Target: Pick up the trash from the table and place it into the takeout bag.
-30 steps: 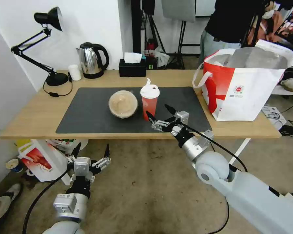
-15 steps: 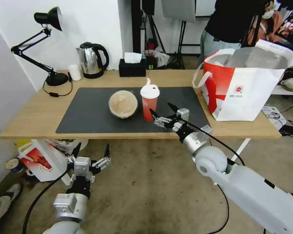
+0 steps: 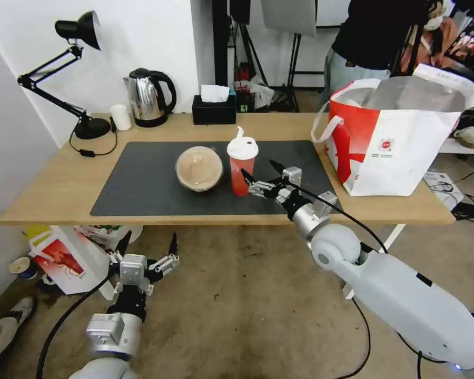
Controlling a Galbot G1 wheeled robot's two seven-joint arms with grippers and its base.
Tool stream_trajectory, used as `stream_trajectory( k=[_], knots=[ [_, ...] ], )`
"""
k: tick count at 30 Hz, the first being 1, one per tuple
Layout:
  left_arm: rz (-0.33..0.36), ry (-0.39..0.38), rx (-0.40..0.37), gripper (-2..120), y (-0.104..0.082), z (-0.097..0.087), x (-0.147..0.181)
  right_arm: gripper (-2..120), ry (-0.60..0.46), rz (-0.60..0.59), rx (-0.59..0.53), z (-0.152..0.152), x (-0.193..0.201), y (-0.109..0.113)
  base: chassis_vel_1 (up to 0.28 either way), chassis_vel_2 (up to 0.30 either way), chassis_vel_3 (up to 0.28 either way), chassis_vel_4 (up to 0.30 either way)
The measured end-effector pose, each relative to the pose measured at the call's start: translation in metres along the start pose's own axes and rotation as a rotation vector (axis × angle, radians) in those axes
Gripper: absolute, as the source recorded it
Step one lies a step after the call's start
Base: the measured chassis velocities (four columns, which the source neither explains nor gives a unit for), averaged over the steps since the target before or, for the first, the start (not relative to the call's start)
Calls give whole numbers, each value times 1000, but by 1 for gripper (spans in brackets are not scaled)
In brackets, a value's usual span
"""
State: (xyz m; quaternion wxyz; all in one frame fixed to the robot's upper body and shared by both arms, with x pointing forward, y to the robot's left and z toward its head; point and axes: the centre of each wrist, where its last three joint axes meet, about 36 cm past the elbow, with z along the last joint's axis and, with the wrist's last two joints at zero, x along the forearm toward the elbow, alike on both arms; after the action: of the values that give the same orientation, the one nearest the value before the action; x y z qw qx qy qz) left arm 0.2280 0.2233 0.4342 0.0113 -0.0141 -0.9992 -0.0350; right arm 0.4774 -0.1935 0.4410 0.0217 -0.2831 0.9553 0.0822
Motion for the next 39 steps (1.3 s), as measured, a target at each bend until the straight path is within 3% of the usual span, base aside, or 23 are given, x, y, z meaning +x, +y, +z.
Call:
stream_trajectory(
  k=[39],
  knots=[
    [0,0,0,100,0,0,0,100,28,-7,-16,19,-45,-4,0,0,0,0]
  ],
)
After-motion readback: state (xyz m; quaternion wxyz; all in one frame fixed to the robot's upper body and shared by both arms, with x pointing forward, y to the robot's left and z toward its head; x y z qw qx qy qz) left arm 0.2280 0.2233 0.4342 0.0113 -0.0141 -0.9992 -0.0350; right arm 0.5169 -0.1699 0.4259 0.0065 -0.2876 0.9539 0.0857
